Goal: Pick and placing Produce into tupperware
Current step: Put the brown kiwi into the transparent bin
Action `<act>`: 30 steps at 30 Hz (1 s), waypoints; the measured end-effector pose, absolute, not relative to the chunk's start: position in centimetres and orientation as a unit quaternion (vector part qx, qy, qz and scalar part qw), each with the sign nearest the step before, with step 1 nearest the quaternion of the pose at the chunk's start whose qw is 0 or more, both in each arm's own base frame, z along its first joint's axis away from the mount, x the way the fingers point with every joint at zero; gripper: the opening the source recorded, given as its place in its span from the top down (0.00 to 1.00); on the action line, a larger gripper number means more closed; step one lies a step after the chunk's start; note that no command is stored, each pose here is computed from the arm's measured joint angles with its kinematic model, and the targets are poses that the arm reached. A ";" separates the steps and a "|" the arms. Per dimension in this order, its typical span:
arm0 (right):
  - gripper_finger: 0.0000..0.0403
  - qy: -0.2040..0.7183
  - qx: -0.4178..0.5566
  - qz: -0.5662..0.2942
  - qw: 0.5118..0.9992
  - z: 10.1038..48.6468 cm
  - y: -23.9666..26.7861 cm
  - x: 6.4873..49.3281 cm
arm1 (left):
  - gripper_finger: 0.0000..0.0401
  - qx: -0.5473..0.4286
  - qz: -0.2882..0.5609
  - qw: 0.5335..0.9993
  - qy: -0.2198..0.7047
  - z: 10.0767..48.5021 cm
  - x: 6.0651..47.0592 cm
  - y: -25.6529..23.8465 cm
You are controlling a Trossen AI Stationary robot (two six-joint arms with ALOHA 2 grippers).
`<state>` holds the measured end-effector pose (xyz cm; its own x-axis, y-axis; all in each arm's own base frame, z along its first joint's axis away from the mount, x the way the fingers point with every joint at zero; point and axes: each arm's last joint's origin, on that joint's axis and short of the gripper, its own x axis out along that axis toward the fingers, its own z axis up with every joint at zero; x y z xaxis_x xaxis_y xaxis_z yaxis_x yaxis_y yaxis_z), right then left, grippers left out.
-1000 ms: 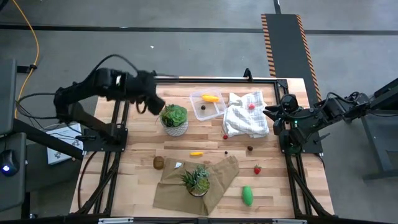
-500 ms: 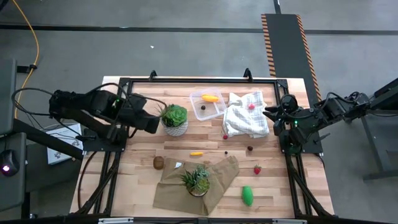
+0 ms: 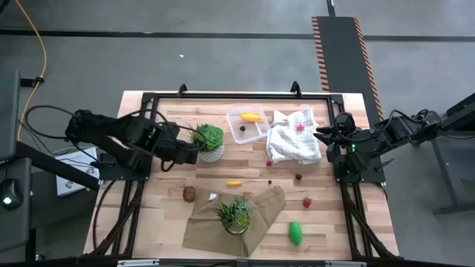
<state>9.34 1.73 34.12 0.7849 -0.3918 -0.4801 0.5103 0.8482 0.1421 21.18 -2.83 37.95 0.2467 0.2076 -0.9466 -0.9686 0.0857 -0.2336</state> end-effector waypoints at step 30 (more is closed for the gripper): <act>0.77 0.264 0.057 -0.140 0.953 34.2 1.9 8.6 | 0.89 -0.493 0.576 0.487 0.433 31.1 27.3 -8.2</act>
